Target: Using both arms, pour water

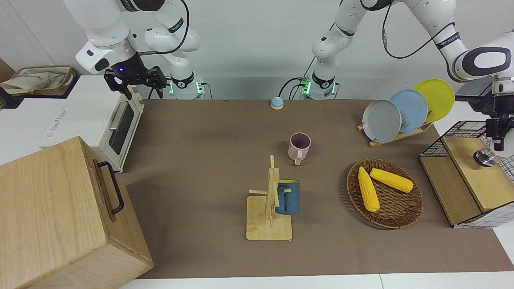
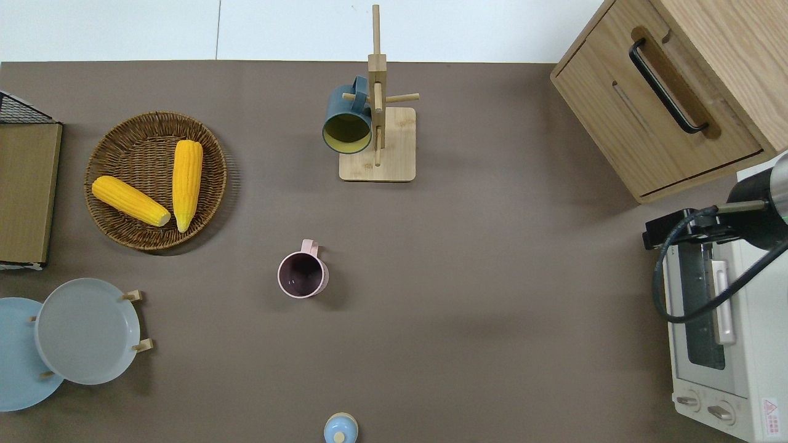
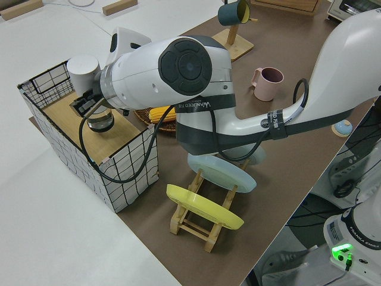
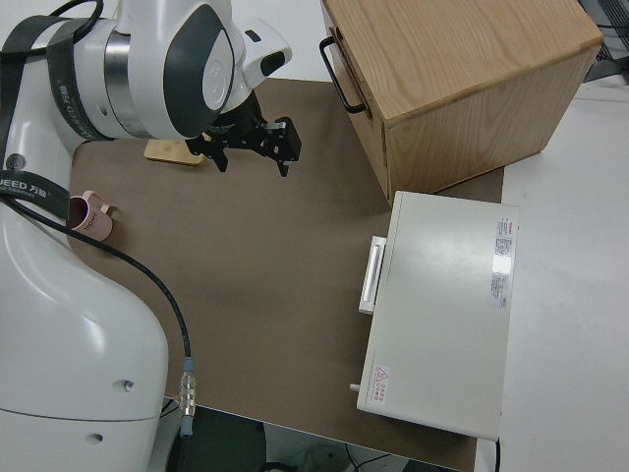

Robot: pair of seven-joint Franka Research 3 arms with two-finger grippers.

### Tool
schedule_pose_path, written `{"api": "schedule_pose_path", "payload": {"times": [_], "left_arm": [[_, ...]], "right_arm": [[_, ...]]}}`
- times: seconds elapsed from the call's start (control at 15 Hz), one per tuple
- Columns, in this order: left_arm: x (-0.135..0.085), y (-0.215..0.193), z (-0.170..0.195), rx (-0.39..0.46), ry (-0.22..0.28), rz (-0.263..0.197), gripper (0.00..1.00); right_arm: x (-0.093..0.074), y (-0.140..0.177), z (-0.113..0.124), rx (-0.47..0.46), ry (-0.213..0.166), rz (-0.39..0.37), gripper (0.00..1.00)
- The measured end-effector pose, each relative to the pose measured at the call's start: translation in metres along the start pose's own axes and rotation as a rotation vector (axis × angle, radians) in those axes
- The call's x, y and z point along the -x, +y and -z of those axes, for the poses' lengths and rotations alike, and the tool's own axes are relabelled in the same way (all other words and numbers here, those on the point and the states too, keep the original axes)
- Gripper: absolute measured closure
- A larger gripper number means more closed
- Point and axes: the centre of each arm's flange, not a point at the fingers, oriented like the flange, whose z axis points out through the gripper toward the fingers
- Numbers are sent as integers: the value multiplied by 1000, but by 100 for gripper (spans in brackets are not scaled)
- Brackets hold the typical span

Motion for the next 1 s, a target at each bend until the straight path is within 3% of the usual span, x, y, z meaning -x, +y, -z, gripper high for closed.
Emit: {"api": "schedule_pose_path", "payload": {"times": [0.87, 1.0], "left_arm": [[10, -12, -28, 7, -2, -38, 37], [10, -12, -27, 6, 1, -39, 30]], "right_arm": [[0, 0, 0, 0, 0, 0, 0], [0, 0, 0, 0, 0, 0, 0]]}}
